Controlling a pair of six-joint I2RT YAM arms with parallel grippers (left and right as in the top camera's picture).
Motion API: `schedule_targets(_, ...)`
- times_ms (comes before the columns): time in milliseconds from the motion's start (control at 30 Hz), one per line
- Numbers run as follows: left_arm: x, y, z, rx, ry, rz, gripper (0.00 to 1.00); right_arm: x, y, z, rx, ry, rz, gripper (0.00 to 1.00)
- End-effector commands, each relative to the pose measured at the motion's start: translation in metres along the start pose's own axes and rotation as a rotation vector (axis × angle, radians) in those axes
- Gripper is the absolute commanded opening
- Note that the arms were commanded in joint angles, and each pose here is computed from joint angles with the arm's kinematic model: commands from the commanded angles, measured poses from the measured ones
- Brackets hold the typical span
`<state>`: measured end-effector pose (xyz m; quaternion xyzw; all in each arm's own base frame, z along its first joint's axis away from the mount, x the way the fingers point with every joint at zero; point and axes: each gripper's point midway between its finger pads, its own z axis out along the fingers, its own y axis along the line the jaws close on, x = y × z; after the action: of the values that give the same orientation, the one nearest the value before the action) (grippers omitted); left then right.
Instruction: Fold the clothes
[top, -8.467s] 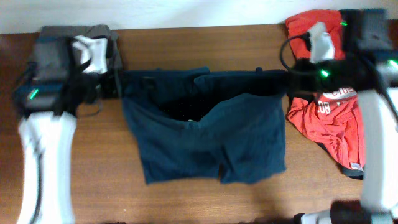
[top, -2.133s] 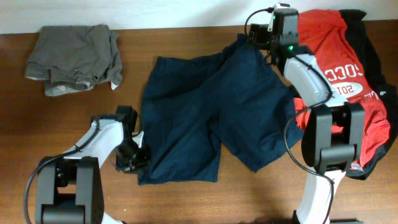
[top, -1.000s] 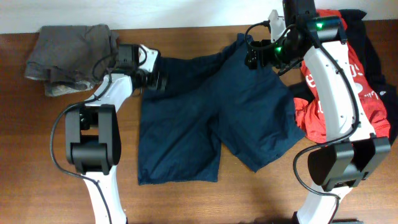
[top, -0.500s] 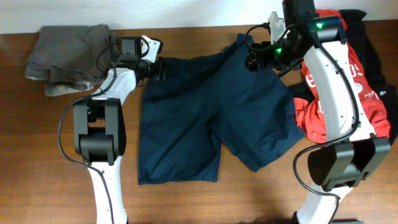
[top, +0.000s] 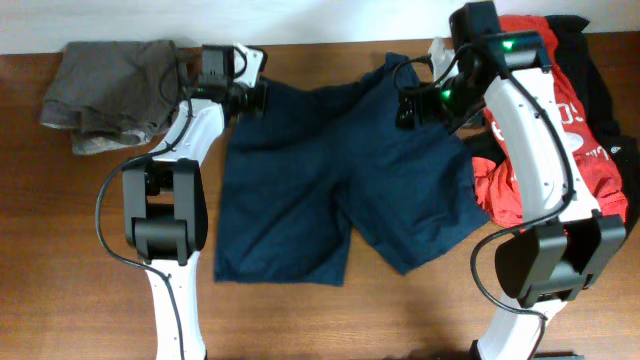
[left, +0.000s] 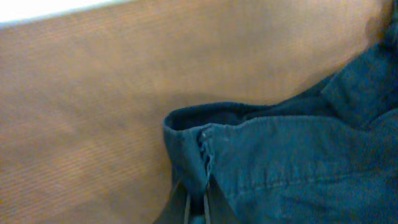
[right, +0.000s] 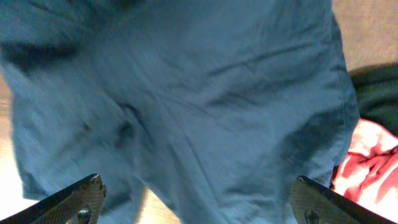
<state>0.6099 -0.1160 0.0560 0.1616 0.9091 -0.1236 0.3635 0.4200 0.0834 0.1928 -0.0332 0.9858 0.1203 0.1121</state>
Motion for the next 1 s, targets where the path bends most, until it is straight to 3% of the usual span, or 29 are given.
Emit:
schedule_targets(0, -0.028, 0.022, -0.01, -0.113, -0.04, -0.005, 0.0, 0.011, -0.01, 0.018, 0.038, 0.047, 0.011, 1.0)
schedule_targets(133, -0.036, 0.04, -0.021, -0.217, -0.034, -0.032, 0.01, 0.014, -0.024, 0.038, 0.09, 0.055, 0.059, 0.94)
schedule_targets(233, -0.035, 0.056, -0.026, -0.278, -0.039, -0.095, 0.01, 0.021, -0.028, 0.056, 0.091, 0.071, 0.086, 0.78)
schedule_targets(400, -0.032, 0.074, -0.031, -0.299, -0.048, -0.187, 0.01, 0.041, -0.036, 0.084, 0.097, 0.121, 0.106, 0.71)
schedule_targets(467, -0.031, 0.08, -0.033, -0.306, -0.05, -0.204, 0.01, 0.048, -0.039, 0.095, 0.099, 0.135, 0.114, 0.5)
schedule_targets(500, -0.03, 0.083, -0.034, -0.309, -0.051, -0.207, 0.01, 0.053, -0.041, 0.104, 0.1, 0.138, 0.123, 0.26)
schedule_targets(533, -0.03, 0.085, -0.035, -0.311, -0.051, -0.209, 0.0, 0.055, -0.042, 0.109, 0.1, 0.138, 0.124, 0.09)
schedule_targets(567, -0.03, 0.086, -0.035, -0.312, -0.051, -0.212, 0.01, 0.056, -0.044, 0.115, 0.1, 0.133, 0.126, 0.04)
schedule_targets(967, -0.028, 0.087, -0.036, -0.313, -0.05, -0.258, 0.01, 0.066, -0.061, 0.175, 0.111, 0.052, 0.115, 0.04)
